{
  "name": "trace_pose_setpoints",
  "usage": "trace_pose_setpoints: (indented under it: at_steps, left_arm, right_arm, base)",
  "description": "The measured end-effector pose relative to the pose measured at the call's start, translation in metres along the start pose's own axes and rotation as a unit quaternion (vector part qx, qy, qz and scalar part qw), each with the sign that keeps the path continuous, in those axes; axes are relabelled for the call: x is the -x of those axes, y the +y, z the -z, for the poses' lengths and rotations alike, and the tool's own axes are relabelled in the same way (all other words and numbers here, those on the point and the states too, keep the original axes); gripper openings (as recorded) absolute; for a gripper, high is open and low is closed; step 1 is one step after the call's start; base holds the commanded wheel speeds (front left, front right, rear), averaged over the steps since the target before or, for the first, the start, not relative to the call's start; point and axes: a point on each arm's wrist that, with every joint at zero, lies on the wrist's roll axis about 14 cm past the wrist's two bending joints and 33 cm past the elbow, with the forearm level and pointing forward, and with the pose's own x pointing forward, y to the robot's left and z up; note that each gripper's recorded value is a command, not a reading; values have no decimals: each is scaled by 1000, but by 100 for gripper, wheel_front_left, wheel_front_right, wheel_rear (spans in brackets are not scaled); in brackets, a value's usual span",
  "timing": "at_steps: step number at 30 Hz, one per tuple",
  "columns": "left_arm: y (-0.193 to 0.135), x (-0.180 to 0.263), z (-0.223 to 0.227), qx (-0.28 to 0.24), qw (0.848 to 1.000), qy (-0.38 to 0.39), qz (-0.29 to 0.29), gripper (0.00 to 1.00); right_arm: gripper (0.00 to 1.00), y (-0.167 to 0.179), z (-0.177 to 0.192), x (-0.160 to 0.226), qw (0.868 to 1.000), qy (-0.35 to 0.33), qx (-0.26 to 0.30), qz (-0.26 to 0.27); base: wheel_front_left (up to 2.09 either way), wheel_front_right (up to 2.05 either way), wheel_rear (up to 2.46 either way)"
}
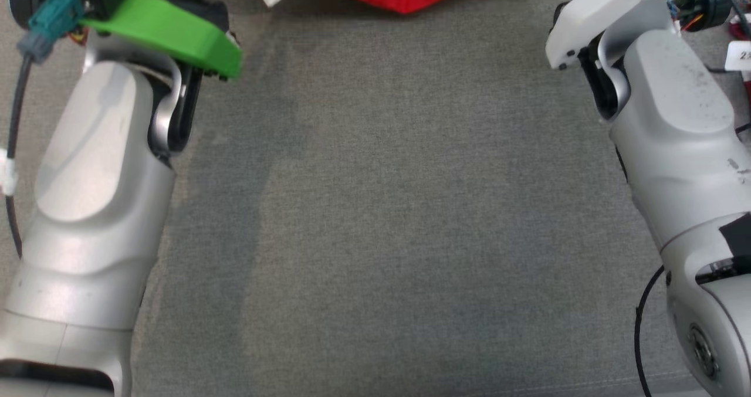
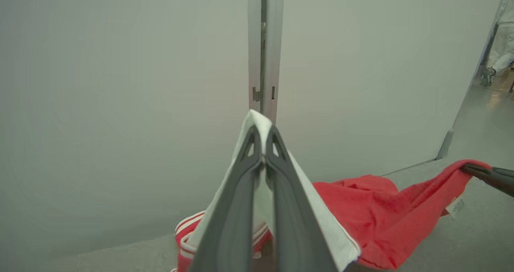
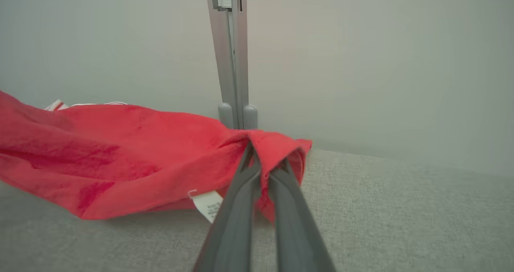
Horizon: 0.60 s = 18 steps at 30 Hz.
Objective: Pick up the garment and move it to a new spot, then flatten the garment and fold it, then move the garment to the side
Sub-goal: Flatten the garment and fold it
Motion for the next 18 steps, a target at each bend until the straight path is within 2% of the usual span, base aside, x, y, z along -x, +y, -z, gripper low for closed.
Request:
trace_pose_setpoints:
  at_steps: [5, 8, 18]
  left_arm:
    - [4, 46, 30, 43, 998, 25, -27, 0]
    - [6, 73, 35, 56, 997, 30, -47, 0]
    - [-16, 164, 18, 67, 993, 30, -93, 0]
  right_arm:
    - [0, 3, 26, 24, 999, 22, -24, 0]
    - [0, 0, 25, 40, 999, 12, -40, 5]
    - [0, -12, 30, 122, 997, -7, -79, 19]
  base:
    - [0, 0, 0]
    - [0, 0, 0]
    - [0, 0, 0]
